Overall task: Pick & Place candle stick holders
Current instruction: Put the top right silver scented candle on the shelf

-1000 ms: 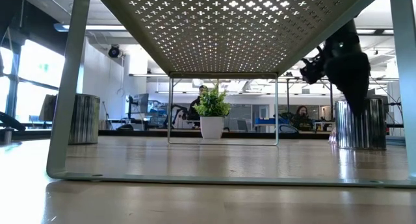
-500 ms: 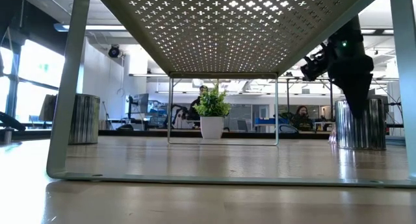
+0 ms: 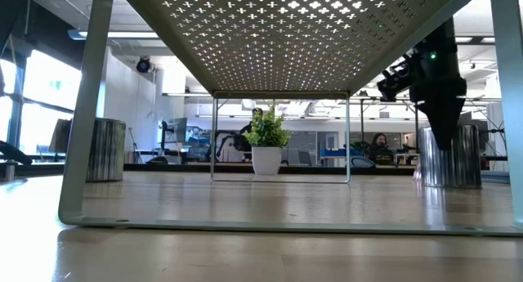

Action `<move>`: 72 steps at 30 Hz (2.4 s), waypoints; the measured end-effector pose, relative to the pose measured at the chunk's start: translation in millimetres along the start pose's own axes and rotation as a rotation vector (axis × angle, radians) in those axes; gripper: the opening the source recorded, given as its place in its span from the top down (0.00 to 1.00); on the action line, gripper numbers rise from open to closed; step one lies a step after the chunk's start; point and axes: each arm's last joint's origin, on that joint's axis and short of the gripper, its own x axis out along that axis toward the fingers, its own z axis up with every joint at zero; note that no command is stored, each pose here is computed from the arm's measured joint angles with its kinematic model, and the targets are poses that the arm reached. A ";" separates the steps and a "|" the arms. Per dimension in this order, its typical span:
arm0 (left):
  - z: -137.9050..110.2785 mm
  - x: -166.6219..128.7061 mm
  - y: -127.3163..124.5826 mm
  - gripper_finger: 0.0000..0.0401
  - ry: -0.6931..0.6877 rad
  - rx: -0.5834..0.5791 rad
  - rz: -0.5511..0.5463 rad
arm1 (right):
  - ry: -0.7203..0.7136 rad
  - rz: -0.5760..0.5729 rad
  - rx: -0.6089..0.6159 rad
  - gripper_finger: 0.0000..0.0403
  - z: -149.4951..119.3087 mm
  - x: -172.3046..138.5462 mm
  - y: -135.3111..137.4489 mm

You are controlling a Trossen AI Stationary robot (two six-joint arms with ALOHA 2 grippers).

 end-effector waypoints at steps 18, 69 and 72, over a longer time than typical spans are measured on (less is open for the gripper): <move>0.1 0.2 -0.1 0.45 0.000 0.000 0.000 | -0.047 -0.094 -0.096 0.11 -9.2 -3.5 10.9; -45.7 -80.7 -1.7 0.45 -0.212 0.016 0.006 | -0.452 -0.015 -0.244 0.12 -31.6 -187.1 46.4; -45.6 -80.6 -1.7 0.45 -0.212 0.037 0.008 | -0.449 -0.019 -0.284 0.12 -23.4 -191.2 56.8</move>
